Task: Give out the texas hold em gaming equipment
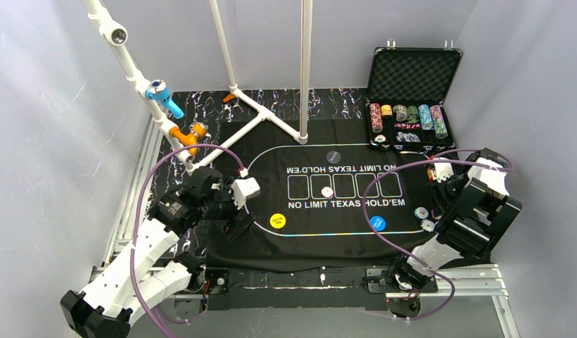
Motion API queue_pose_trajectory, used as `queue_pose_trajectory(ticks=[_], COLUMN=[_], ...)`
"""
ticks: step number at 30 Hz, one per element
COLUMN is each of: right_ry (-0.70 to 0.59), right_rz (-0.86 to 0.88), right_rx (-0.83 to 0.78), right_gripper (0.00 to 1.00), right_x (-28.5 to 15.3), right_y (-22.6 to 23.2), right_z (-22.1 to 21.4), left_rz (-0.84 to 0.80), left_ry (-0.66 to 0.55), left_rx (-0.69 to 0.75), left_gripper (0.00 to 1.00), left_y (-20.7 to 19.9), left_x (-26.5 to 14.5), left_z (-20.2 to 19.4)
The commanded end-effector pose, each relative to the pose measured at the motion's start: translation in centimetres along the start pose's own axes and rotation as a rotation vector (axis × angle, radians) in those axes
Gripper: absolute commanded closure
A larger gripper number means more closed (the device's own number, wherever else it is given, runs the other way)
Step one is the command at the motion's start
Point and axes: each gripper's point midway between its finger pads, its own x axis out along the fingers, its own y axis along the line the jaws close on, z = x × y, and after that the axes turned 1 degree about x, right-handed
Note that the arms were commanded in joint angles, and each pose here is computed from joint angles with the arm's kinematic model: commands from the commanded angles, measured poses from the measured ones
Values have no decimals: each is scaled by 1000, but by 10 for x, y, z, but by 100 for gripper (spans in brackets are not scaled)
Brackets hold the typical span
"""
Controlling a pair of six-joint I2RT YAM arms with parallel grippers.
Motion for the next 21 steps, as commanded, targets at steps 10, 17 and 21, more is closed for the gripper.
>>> queue_pose_trajectory(ticks=[10, 17, 21], right_ry=[-24, -35, -26], right_rz=[13, 3, 15], right_rx=[-60, -36, -29], right_gripper=[43, 40, 39], right_x=[18, 27, 33], right_y=[-17, -20, -19], right_z=[5, 6, 4], left_rz=[-13, -11, -7], left_ry=[-9, -5, -5], left_rx=[9, 8, 11], left_gripper=[1, 1, 1], left_y=[-2, -2, -1], left_x=[-2, -1, -2], left_z=[4, 2, 2])
